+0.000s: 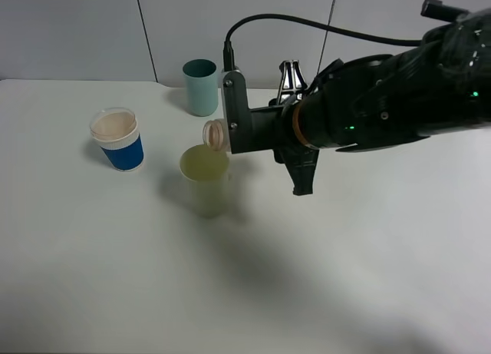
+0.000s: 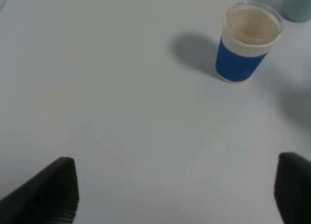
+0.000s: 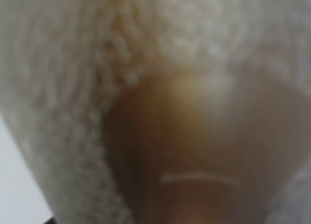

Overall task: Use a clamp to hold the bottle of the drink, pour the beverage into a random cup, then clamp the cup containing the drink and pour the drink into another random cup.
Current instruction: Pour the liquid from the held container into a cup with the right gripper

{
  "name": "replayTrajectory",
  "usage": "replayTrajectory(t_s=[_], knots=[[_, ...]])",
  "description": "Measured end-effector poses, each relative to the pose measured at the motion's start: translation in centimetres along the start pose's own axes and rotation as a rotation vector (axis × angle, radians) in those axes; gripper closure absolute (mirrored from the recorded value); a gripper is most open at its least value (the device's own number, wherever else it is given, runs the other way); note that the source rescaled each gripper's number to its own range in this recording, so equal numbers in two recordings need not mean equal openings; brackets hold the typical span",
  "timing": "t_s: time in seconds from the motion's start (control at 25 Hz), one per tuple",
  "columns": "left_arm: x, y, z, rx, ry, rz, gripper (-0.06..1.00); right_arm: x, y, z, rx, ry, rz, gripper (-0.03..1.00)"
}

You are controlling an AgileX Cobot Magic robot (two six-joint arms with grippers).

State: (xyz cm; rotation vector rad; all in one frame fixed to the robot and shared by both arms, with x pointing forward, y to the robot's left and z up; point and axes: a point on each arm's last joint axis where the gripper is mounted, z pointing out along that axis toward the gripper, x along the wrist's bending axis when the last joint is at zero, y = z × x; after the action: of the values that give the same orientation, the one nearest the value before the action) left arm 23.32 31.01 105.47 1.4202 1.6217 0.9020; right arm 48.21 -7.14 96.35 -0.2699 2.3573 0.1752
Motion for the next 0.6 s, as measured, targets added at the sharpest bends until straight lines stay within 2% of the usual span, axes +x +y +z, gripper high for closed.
replayTrajectory(t_s=[0.2, 0.6], knots=[[0.0, 0.0, 0.0, 0.000, 0.000, 0.000, 0.06, -0.4, 1.1, 1.1, -0.003, 0.001, -0.008, 0.97], [0.0, 0.0, 0.0, 0.000, 0.000, 0.000, 0.06, -0.6, 0.8, 1.3, 0.045, -0.019, -0.057, 0.97]])
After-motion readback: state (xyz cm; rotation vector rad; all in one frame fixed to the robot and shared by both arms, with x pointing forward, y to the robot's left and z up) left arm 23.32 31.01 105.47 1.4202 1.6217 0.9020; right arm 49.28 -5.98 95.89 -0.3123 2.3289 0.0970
